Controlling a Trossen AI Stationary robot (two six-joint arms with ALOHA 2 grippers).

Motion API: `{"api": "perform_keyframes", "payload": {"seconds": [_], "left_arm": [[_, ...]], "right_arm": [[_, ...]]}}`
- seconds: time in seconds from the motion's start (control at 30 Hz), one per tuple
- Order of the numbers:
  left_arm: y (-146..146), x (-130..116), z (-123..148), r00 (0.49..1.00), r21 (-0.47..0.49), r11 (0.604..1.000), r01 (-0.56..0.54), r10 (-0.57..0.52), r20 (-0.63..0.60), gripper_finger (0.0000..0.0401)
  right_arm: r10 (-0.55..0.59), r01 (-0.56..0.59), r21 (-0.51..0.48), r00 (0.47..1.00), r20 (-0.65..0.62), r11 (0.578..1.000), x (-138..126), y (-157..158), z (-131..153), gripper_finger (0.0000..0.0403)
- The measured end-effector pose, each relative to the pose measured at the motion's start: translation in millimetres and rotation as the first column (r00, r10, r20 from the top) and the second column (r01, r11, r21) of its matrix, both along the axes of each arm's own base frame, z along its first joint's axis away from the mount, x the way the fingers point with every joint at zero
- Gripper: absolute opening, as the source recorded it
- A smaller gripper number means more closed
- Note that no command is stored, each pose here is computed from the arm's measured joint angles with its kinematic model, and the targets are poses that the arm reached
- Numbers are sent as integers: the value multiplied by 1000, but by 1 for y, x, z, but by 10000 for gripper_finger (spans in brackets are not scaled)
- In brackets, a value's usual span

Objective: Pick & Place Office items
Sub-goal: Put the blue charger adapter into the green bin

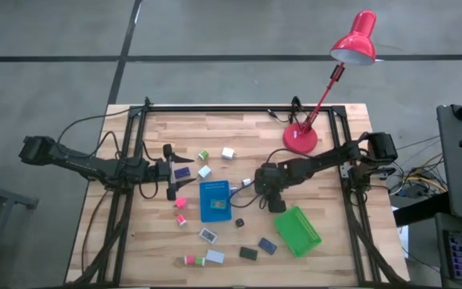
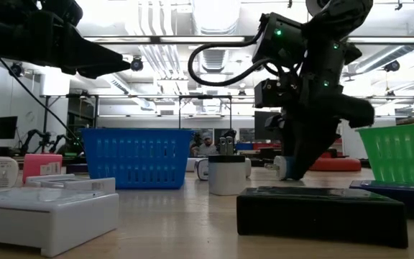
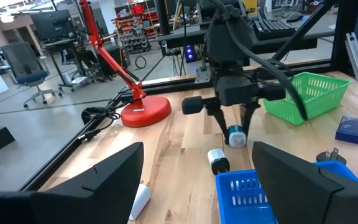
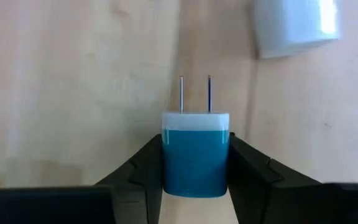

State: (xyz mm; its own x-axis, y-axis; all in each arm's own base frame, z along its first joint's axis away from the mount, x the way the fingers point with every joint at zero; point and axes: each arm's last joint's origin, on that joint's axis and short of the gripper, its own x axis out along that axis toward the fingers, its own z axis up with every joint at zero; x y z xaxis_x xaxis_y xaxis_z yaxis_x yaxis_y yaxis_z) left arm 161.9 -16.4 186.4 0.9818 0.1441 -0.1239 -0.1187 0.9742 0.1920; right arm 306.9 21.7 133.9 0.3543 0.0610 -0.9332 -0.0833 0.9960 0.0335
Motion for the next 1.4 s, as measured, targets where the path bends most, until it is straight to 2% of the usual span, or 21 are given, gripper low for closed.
{"api": "perform_keyframes", "payload": {"seconds": [0.27, 0.5, 0.8, 1.03, 1.2, 1.4], "left_arm": [[0, 0, 0, 1000, 0, 1000, 0, 0, 0, 305], [0, 0, 0, 1000, 0, 1000, -1, 1, 0, 305], [0, 0, 0, 1000, 0, 1000, -1, 1, 0, 305], [0, 0, 0, 1000, -1, 1000, -3, 3, -1, 305], [0, 0, -1, 1000, -7, 1000, -4, 4, -7, 305], [0, 0, -3, 1000, -9, 1000, -4, 4, -13, 305]], "right_arm": [[4, -4, 0, 1000, 5, 1000, 0, 2, 0, 126], [5, -4, -59, 1000, 27, 998, 1, 10, 2, 126], [-3, 8, -77, 998, 62, 997, -1, 15, 11, 126], [14, 3, -100, 986, 164, 995, -1, 24, 28, 126], [76, -47, -92, 934, 349, 995, -2, 35, 54, 126], [130, -111, -69, 791, 598, 991, -20, 44, 80, 126]]}}
